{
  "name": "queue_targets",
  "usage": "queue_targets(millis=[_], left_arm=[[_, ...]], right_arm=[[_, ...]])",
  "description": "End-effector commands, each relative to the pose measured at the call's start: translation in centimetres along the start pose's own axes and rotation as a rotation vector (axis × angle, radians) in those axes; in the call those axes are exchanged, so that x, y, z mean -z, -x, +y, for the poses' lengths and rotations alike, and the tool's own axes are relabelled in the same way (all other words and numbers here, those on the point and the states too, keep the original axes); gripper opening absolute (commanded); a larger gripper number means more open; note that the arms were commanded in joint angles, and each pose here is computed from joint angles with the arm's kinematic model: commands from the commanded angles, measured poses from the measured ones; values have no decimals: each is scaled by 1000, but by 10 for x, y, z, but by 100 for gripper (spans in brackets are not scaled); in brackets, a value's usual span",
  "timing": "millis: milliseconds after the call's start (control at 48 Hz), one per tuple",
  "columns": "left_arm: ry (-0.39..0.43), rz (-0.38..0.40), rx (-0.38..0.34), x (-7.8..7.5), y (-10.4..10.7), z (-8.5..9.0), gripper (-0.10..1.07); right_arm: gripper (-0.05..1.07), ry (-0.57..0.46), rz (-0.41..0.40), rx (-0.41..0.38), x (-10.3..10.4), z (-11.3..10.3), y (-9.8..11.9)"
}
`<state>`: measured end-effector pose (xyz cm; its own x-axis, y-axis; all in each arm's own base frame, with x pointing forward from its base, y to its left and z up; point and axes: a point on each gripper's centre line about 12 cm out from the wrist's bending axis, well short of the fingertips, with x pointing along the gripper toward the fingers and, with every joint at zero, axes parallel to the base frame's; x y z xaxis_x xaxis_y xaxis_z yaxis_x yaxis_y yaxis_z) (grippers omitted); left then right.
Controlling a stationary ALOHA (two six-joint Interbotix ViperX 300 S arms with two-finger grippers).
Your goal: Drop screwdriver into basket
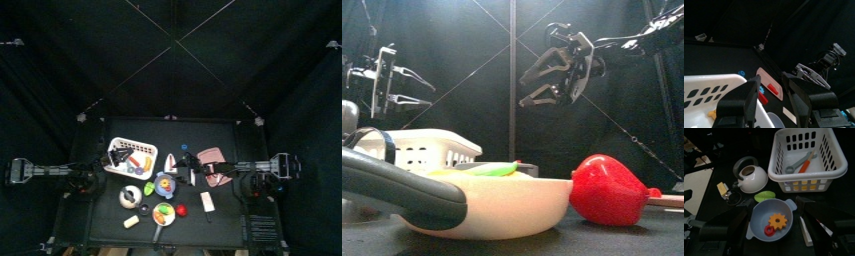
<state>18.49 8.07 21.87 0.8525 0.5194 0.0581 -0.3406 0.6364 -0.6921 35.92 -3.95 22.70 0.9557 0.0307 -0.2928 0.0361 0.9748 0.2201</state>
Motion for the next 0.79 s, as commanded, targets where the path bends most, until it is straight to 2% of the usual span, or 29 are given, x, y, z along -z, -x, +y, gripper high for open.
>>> queue_targets(millis=[0, 604, 771], left_arm=[[-7, -26, 37, -7, -5, -10, 79], [-18, -19, 47, -6, -5, -12, 79], [-26, -12, 62, -5, -5, -14, 79]], right_arm=[[98, 5, -38, -10, -13, 3, 0], [98, -7, -7, 2, -5, 1, -3], [98, 0, 22, -10, -2, 12, -8]])
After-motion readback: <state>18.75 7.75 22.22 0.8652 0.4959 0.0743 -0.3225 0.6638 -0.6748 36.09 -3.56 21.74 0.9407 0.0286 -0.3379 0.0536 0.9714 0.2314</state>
